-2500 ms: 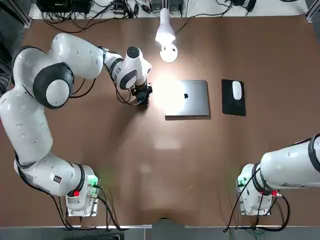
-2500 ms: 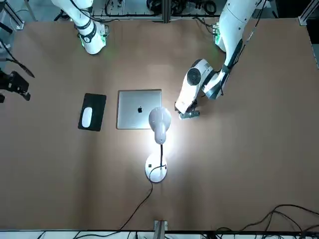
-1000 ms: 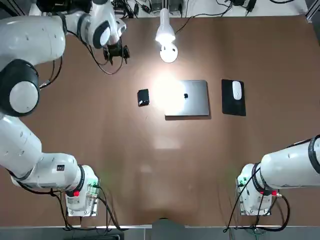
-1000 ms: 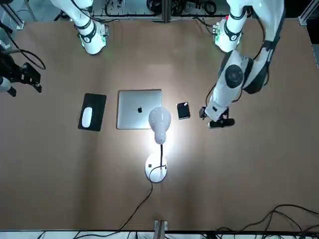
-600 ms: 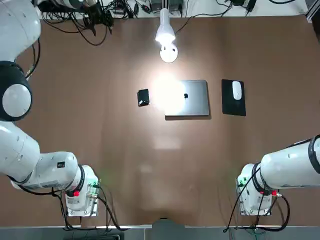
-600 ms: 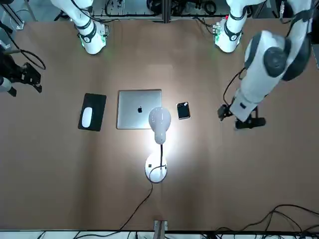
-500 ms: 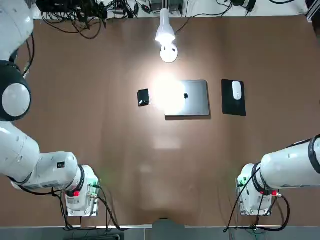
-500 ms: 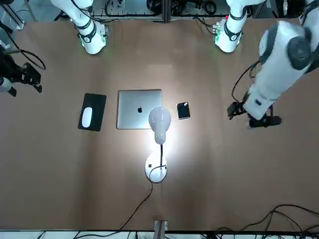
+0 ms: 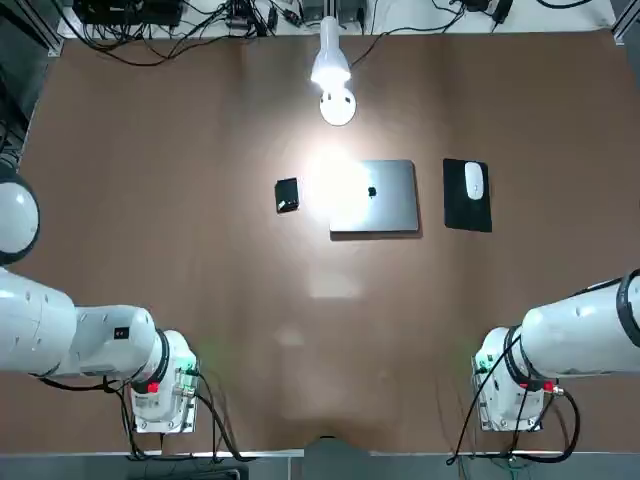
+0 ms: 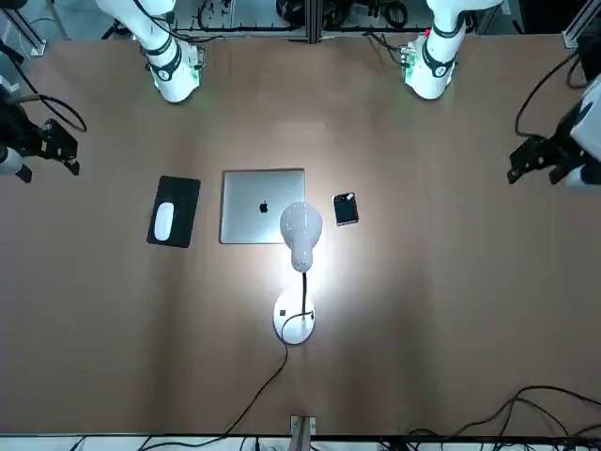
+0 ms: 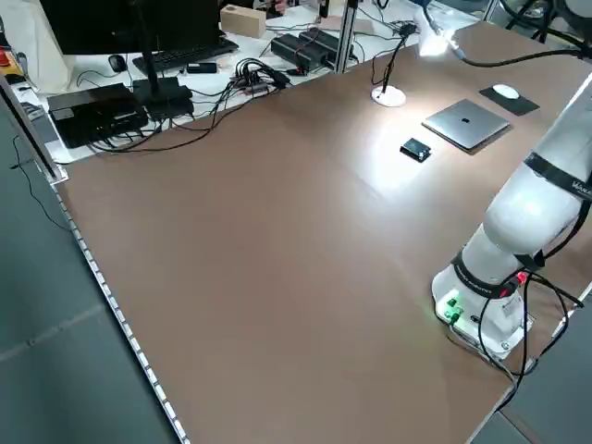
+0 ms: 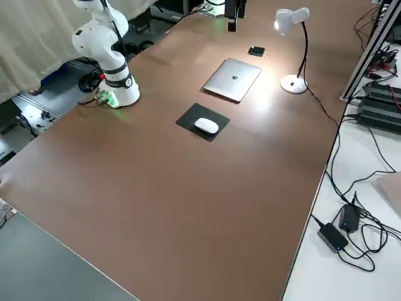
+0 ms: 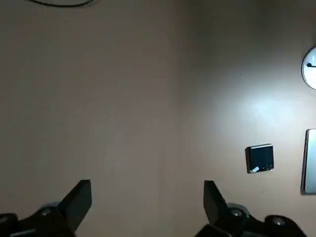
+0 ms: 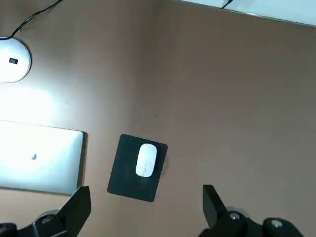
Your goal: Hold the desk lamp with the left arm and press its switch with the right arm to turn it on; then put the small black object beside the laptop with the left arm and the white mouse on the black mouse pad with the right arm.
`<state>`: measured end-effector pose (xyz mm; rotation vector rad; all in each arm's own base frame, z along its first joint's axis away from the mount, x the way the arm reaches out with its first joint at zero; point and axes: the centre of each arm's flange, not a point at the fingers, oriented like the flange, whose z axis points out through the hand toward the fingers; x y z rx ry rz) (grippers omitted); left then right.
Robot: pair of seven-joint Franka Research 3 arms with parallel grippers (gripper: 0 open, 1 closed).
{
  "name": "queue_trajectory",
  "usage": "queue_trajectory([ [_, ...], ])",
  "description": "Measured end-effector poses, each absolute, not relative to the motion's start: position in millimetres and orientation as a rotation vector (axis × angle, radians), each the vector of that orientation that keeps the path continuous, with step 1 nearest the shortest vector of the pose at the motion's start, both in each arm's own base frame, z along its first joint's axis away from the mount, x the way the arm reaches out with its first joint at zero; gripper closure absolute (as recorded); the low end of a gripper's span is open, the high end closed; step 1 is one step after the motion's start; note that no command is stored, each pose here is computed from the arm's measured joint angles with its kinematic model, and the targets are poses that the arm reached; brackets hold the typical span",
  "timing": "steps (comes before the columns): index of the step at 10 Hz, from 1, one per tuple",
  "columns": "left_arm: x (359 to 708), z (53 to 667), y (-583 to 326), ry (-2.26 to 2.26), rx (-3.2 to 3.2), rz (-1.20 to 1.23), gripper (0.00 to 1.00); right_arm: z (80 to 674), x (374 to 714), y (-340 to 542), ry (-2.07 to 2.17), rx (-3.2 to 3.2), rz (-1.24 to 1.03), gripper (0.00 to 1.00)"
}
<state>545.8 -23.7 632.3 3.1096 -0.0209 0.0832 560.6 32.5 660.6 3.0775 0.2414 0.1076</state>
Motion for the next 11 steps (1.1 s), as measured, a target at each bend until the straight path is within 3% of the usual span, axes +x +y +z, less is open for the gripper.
queue_trajectory([
  [11,532.1,628.6,-22.6,-0.022,3.136,-0.01,0.01,660.5,560.6,32.5,0.242,3.078,0.107,0.0],
])
